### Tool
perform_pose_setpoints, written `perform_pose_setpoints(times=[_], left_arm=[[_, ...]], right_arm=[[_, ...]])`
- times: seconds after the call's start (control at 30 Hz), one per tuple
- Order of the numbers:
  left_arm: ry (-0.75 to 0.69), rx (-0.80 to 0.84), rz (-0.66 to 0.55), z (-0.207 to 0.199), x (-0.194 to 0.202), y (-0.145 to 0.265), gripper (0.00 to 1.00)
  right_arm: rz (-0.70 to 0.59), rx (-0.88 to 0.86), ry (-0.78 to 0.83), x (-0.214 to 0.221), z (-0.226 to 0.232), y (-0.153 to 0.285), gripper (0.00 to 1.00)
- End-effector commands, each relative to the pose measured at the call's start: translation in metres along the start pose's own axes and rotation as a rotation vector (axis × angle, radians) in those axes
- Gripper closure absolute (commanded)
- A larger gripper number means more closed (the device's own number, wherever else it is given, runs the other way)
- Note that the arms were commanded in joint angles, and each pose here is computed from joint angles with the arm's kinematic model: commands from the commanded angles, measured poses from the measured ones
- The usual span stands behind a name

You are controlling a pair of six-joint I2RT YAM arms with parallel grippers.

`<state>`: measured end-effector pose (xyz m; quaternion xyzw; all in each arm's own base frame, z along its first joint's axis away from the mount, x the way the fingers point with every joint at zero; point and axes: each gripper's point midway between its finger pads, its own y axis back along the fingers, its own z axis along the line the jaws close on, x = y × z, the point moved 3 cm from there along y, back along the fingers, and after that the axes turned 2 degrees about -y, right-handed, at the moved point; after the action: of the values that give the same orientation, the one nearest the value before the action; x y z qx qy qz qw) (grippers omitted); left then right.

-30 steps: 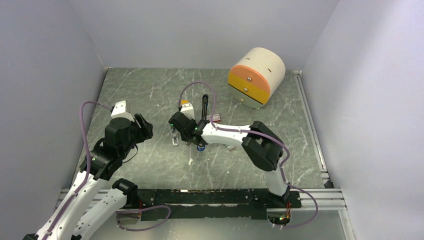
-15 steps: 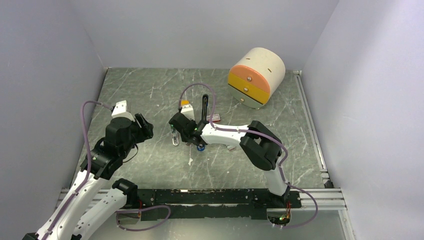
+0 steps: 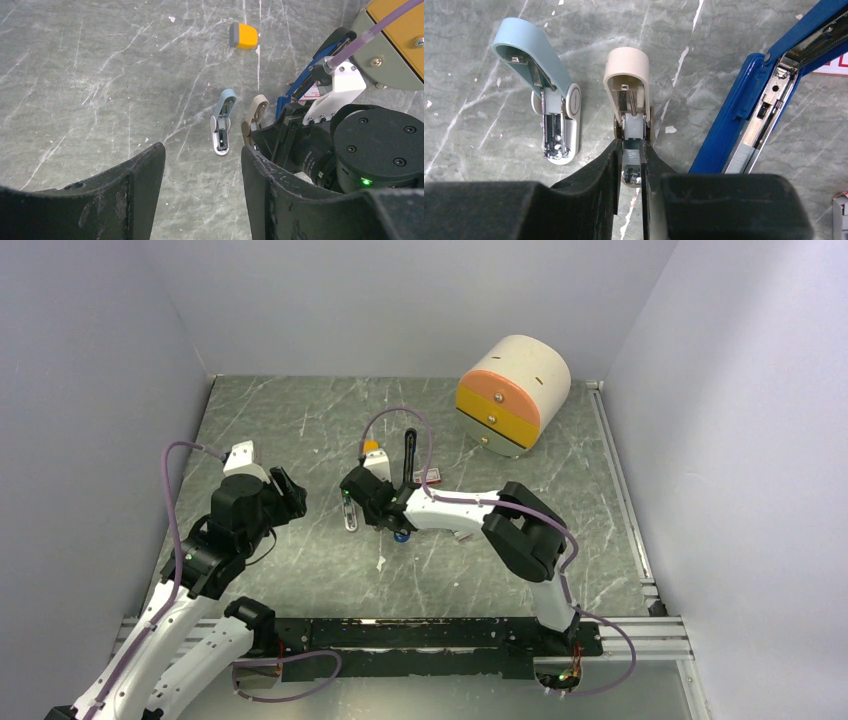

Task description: Load the staples into the stapler

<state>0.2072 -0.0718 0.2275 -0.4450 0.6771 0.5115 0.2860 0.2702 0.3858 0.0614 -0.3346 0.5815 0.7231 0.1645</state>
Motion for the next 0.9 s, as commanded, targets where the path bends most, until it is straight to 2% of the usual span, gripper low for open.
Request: perform_pose_setpoints(times=[0.0, 0.53, 0.87], left_arm=[[-0.001, 0.025, -0.018, -0.005, -0.006, 0.002, 0.38], [-0.001, 0.023, -0.016, -0.005, -0.006, 0.002, 0.38], [-0.004, 0.021, -0.011, -0.004, -0.004, 0.001, 0.38]], right_arm=[[-0.04, 0.002, -0.024, -0.011, -0.004, 0.008, 0.8], [-0.074, -0.034, -0.031, -0.02, -0.004, 0.015, 0.8], [-0.066, -0.051, 0.058, -0.014, -0.008, 0.01, 0.8]])
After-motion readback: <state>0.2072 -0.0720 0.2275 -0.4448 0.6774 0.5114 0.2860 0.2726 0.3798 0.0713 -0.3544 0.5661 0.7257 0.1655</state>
